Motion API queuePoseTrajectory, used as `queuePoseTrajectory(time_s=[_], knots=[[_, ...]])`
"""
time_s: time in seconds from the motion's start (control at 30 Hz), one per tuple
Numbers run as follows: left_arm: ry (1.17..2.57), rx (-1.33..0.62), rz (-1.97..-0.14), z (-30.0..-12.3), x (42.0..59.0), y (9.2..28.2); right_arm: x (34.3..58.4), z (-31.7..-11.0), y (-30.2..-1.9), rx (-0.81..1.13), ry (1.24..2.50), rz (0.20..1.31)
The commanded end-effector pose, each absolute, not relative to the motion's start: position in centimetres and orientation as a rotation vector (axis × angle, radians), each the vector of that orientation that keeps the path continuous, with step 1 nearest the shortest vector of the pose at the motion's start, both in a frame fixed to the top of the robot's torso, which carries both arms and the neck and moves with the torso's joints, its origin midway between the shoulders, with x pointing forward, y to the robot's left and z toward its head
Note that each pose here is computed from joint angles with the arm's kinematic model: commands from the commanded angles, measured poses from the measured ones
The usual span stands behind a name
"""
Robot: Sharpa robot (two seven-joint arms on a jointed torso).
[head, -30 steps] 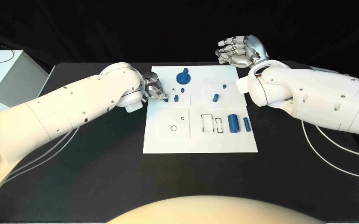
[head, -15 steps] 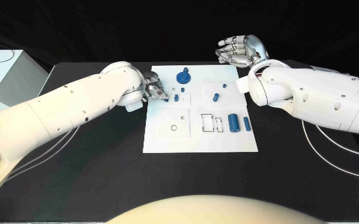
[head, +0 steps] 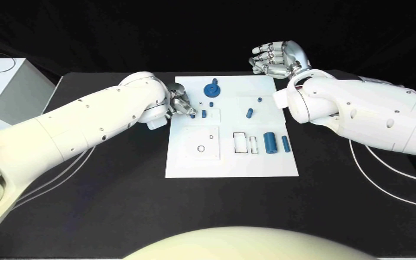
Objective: Assemble the parts on the task board
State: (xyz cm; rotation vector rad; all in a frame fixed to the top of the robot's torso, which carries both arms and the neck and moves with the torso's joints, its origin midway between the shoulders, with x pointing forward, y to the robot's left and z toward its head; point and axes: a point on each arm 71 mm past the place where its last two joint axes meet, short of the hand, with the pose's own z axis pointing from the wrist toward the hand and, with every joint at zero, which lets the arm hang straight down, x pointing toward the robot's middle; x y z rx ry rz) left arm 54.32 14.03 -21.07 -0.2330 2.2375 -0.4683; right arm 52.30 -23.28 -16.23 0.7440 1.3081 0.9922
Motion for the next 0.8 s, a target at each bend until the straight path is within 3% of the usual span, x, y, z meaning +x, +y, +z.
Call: queuePoseTrajectory(time_s=[0.03,0.8], knots=[[2.238,-0.223,-0.489,-21.14,54.23,13.40,52.27,-16.18,-23.05,0.728,1.313,1.012],[2.264,-0.217,-0.466,-21.64,54.23,13.94,52.26,-16.19,-23.13,0.729,1.315,1.013]])
